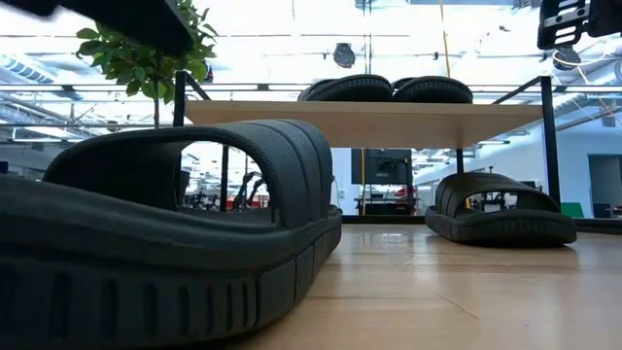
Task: Pick and place slides into the shelf
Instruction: Put the black slide under the shelf
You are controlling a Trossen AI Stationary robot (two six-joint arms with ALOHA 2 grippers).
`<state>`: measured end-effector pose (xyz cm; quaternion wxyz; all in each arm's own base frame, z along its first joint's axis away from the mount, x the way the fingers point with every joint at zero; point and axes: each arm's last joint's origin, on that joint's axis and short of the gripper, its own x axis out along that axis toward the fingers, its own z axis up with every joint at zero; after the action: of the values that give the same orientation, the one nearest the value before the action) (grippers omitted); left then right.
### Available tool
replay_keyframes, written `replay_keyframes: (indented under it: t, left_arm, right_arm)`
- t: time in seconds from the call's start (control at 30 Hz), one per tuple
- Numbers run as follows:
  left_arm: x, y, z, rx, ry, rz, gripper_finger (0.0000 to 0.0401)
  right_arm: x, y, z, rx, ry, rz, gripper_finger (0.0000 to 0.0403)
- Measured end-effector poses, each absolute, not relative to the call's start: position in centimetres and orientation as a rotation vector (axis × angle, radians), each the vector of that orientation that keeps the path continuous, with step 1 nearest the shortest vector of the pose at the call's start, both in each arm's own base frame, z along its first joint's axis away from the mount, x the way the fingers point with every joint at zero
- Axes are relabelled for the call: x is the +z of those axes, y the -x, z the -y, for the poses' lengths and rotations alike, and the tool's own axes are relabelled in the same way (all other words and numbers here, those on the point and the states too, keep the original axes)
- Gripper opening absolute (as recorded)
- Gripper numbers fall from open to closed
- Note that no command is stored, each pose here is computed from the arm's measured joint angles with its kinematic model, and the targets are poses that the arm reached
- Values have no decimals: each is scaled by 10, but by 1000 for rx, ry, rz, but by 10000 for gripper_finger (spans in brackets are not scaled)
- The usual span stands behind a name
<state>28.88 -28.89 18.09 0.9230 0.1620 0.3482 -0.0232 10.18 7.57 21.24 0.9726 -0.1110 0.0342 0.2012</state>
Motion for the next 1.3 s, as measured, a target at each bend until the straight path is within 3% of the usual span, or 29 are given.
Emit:
replay_keyframes:
  t: [0.23,0.6,0.7,0.93,1.3]
  left_arm:
    - [178,-287,291,-24,-369,-703,280]
    - [159,-289,310,-3,-656,-662,289]
    - [149,-298,320,25,-804,-681,289]
    - [141,-317,320,128,-917,-817,289]
    - [142,-329,297,196,-889,-921,289]
  right_arm:
    - [212,-102,-76,405,206,-73,0]
    - [212,-102,-76,404,206,-74,0]
    - [212,-102,-76,403,207,-74,0]
    - [212,-102,-76,403,206,-74,0]
    - [212,-102,-76,402,196,-76,0]
